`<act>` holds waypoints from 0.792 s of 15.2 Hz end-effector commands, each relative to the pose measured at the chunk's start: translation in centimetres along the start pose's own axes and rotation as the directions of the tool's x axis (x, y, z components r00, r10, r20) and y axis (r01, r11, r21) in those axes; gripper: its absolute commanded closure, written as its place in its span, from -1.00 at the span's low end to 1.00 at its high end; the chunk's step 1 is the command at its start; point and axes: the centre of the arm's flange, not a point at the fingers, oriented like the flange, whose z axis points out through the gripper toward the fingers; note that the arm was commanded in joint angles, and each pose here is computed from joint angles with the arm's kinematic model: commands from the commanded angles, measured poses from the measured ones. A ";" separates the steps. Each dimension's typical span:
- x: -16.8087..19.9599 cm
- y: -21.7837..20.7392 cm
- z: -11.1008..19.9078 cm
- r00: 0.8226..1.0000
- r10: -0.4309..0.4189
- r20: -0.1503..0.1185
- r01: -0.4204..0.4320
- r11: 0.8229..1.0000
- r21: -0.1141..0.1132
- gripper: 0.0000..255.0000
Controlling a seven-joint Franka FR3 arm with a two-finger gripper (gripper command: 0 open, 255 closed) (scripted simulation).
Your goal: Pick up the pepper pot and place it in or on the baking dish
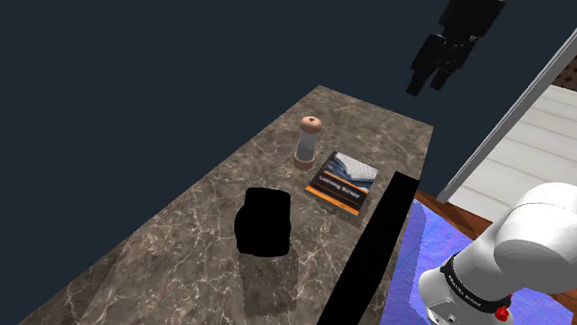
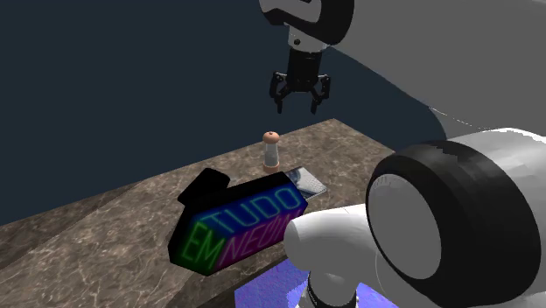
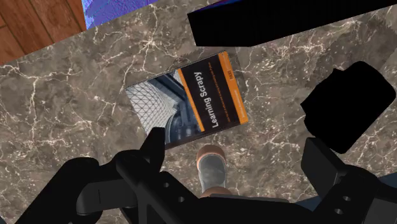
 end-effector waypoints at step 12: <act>11.0 0.7 9.5 0.999 -0.033 0.001 0.033 0.999 0.041 -1.00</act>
